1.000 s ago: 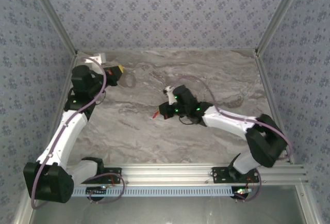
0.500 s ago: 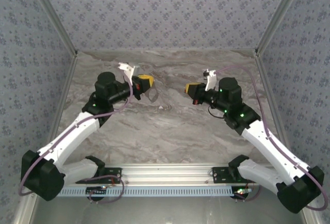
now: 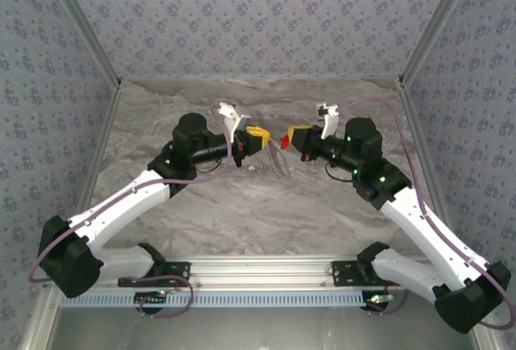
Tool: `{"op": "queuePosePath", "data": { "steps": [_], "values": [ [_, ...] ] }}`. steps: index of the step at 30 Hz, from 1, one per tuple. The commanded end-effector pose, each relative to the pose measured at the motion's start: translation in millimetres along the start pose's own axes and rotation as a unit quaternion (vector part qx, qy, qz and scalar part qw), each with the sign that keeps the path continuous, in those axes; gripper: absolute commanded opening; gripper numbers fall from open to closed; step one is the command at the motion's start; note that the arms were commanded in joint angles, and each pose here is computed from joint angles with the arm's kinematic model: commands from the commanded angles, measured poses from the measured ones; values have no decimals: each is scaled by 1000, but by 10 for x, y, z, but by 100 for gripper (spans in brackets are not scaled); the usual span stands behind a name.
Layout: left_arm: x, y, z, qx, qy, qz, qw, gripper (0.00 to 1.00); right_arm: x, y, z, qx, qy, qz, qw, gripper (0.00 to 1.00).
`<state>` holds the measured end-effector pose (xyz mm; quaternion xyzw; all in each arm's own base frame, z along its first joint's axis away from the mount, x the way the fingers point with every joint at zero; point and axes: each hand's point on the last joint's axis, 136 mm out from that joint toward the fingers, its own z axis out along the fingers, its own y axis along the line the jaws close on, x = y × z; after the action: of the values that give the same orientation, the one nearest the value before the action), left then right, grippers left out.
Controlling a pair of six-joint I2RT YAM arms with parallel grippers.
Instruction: Put the keys on the keyring
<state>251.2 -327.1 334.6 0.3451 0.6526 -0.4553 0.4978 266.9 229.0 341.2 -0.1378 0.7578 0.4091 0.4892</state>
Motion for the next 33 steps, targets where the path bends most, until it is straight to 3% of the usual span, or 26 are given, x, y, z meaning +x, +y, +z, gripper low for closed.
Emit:
{"op": "queuePosePath", "data": {
  "steps": [1, 18, 33],
  "values": [
    [-288, -176, 10, 30, -34, 36, 998, 0, -75, 151, -27, -23, -9, -10, 1000, 0],
    [-233, -275, 7, 50, -29, 36, 998, 0, -9, 405, 108, -47, -2, -33, 998, 0],
    [-237, -263, -46, 38, -34, 39, 998, 0, -114, 415, -120, -33, -16, -45, 998, 0]
  ]
}}
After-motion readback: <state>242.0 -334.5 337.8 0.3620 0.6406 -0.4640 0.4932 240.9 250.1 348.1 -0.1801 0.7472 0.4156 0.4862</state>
